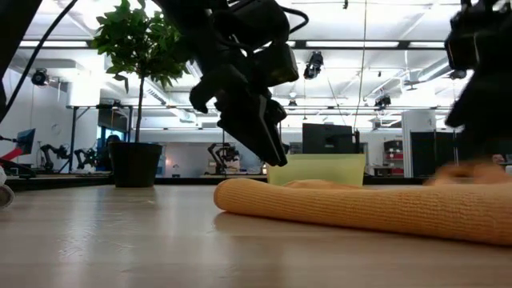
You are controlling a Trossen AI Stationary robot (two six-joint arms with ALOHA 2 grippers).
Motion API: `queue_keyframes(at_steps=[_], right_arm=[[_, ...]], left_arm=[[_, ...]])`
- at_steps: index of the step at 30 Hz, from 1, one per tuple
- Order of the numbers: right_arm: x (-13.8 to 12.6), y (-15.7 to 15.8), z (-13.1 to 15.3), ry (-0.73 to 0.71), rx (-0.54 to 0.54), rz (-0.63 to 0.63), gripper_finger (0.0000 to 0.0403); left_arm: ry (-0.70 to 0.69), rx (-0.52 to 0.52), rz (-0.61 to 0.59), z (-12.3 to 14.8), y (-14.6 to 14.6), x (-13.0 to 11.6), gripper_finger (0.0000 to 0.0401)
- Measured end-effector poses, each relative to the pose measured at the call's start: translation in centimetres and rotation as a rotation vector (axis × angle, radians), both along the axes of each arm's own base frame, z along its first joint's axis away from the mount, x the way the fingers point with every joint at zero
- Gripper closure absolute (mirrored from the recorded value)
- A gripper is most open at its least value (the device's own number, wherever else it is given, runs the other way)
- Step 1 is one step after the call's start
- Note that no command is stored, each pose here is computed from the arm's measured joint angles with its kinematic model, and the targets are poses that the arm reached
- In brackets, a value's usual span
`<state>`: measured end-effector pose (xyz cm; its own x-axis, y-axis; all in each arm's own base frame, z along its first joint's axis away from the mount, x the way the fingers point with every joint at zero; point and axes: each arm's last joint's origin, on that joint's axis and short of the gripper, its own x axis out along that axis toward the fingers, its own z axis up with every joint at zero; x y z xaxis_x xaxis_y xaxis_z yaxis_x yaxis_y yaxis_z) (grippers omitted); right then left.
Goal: Fold microfiber towels
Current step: Fold the orange microfiber towel, then put the orange microfiber towel into the yellow bin
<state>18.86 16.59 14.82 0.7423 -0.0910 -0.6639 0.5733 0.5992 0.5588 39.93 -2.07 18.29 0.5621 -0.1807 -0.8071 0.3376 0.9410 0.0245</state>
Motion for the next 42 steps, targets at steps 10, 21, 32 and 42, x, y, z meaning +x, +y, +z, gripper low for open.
queue_keyframes(at_steps=[10,21,32,42], right_arm=[[0.0,0.0,3.2,-0.091,-0.112,0.155,0.0282],[1.3,1.5,3.3,-0.053,-0.179,0.281,0.0326],[5.0,5.8,1.2,0.038,-0.393,0.622,0.0287],[8.7,9.9,-0.5,0.129,-0.618,0.856,0.0197]], left_arm=[[-0.008,-0.053,-0.032,0.1,-3.3,-0.1,0.0264],[-0.047,-0.065,-0.115,0.1,-6.5,-0.5,0.0337],[0.08,-0.051,0.008,-3.1,-6.1,-2.4,0.0389],[0.116,-0.093,0.068,-3.8,-6.1,-2.9,0.0388]])
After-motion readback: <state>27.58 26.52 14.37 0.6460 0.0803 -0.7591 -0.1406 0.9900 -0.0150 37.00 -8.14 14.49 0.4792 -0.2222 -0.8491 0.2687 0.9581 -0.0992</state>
